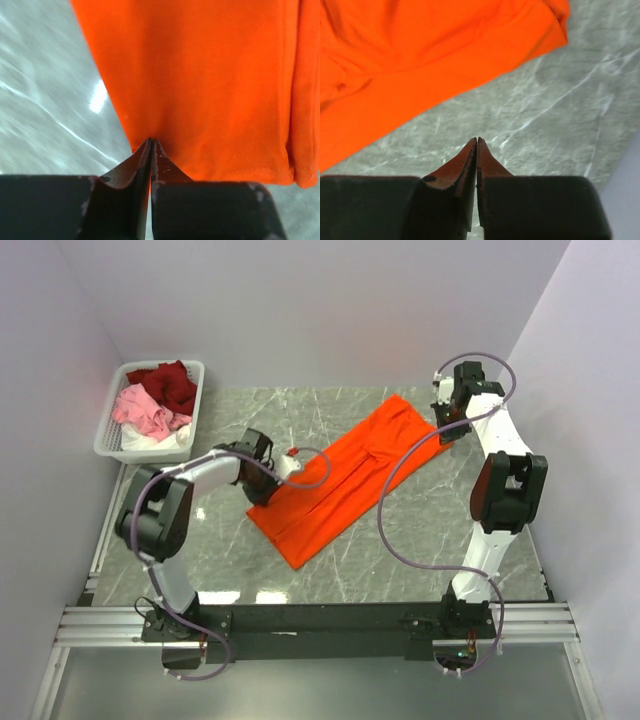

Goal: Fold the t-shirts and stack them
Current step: Fold the tshirt

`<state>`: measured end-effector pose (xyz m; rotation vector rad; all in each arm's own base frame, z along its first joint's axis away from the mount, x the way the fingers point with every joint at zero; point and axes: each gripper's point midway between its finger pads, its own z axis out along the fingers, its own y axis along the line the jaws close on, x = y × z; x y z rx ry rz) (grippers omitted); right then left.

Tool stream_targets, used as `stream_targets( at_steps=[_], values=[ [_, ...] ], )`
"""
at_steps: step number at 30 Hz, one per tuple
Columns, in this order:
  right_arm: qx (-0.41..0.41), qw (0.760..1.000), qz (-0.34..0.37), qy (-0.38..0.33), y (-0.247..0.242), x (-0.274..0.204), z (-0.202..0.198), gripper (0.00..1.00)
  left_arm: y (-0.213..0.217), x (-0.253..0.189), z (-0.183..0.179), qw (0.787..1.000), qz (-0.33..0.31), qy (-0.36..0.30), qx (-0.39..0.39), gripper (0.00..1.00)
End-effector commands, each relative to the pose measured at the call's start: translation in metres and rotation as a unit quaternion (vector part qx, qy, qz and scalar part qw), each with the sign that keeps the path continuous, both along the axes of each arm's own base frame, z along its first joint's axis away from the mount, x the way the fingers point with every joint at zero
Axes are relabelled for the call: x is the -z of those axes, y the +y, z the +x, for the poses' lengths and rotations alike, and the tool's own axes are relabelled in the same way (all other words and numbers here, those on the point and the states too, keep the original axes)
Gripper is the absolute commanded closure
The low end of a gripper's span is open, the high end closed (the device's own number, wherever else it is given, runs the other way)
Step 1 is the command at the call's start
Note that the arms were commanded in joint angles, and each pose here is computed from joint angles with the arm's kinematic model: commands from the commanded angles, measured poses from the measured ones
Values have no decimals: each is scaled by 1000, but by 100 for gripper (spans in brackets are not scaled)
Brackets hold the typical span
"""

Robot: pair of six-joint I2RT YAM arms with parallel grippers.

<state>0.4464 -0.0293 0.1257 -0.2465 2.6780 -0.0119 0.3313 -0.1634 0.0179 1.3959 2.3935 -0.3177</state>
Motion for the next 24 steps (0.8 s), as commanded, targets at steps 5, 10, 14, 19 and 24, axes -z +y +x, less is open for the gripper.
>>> stream_targets(
  at_steps=[5,10,14,19,24],
  values=[
    [-41,998,51,20,28,3,-4,99,25,10,-142,987,32,155,27,92],
    [-76,995,53,38,55,20,7,100,-5,-38,-142,983,-63,174,4,72],
    [-106,994,26,30,80,27,19,100,-25,-83,-101,978,-148,139,-37,70],
    [-121,992,-21,25,101,50,42,100,-22,-108,-60,976,-184,86,-81,69],
    [-112,987,-107,43,93,79,60,100,-2,-118,-31,970,-195,66,-132,70]
  ],
)
